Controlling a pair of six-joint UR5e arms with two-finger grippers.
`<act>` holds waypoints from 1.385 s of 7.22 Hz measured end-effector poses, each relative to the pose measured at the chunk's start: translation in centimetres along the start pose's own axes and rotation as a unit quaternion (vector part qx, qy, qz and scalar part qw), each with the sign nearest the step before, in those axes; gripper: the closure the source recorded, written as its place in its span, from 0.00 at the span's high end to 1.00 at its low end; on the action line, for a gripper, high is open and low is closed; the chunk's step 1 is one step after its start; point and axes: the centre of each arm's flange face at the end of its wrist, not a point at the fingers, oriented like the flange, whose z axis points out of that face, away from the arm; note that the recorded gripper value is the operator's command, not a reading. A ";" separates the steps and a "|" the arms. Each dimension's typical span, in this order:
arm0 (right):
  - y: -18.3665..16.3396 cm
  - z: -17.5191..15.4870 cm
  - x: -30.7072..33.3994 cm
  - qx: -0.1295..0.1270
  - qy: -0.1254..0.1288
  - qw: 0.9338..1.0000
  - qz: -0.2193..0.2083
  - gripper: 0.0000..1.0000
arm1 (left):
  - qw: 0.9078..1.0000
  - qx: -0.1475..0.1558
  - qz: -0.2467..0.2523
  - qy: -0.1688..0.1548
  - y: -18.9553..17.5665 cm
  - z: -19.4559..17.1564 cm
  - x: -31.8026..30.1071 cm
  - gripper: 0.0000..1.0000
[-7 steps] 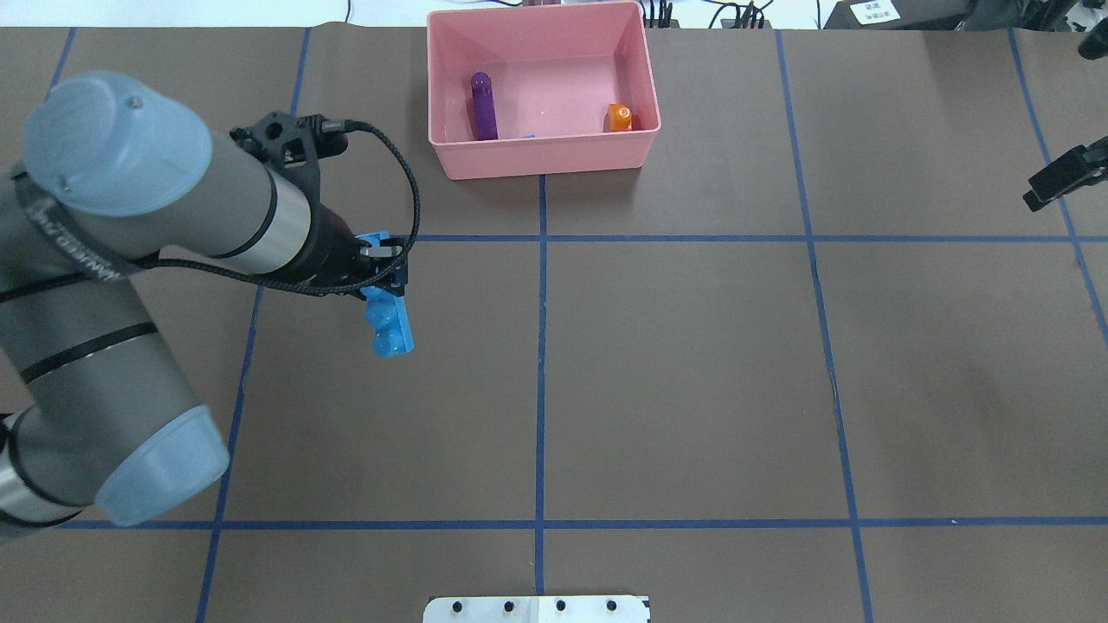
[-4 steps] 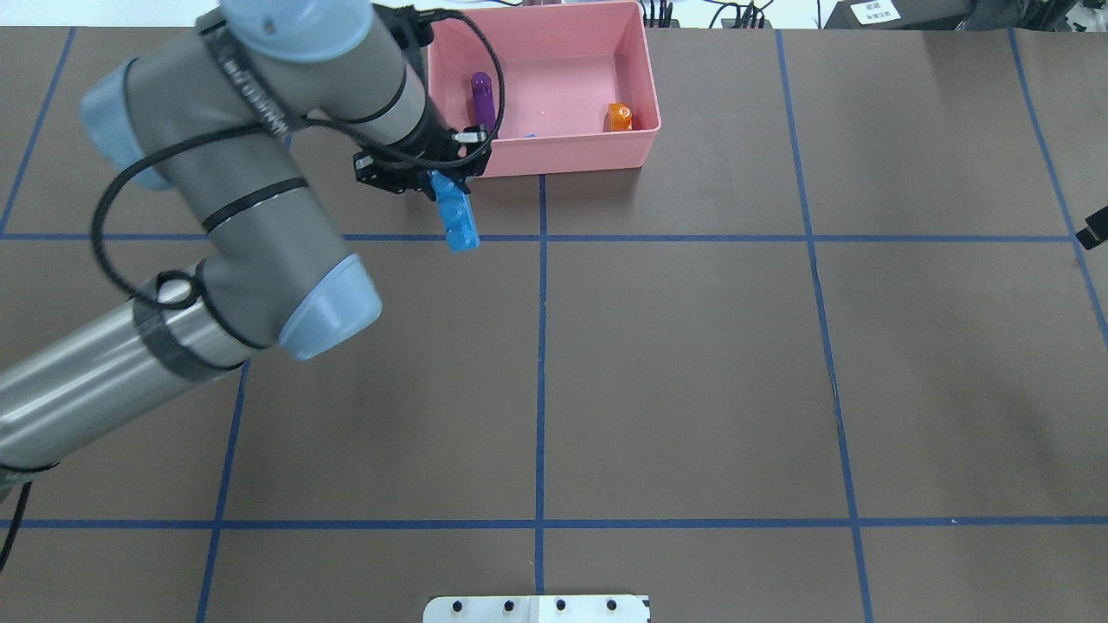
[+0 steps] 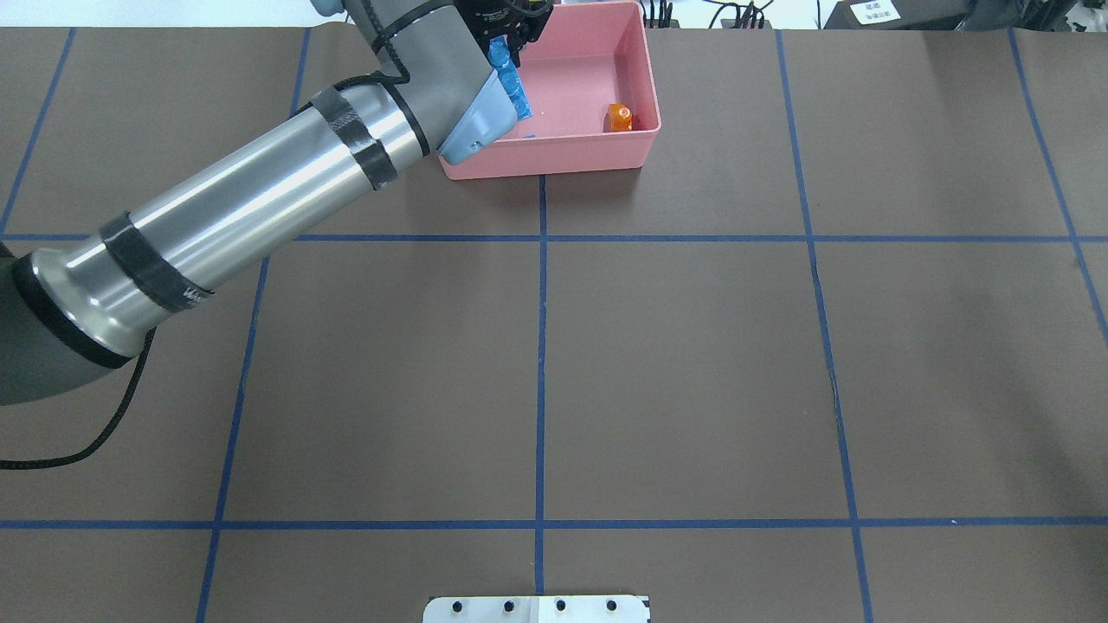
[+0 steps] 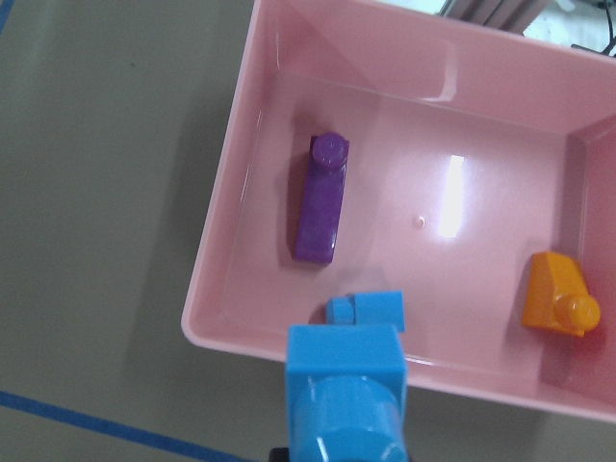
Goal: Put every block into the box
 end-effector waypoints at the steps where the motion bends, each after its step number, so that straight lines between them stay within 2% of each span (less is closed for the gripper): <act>1: 1.7 0.4 0.6 -0.001 -0.002 1.000 0.005 0.98 | 1.000 0.007 -0.017 -0.002 -0.9 1.4 1.1 0.27; 2: 3.4 0.9 1.2 -0.007 -0.002 1.000 0.013 0.98 | 1.000 0.015 -0.027 -0.001 -1.2 2.6 2.1 0.70; 3: 4.8 1.3 1.7 -0.015 -0.002 1.000 0.022 0.98 | 0.999 0.017 -0.031 0.002 -0.8 3.7 2.6 0.99; 5: 6.1 1.5 2.2 -0.021 -0.001 0.999 0.031 0.99 | 1.000 0.010 -0.022 0.005 1.0 4.8 3.4 1.00; 7: 6.9 2.3 2.9 -0.031 -0.002 0.999 0.041 1.00 | 1.000 -0.002 0.013 0.018 2.6 4.1 4.2 1.00; 8: 8.1 2.9 3.4 -0.042 -0.002 0.998 0.053 1.00 | 0.998 -0.022 0.042 0.028 3.4 3.2 3.7 1.00; 10: 11.7 4.0 4.3 -0.066 0.001 0.995 0.078 1.00 | 0.993 -0.062 0.102 0.024 4.9 1.6 -1.8 1.00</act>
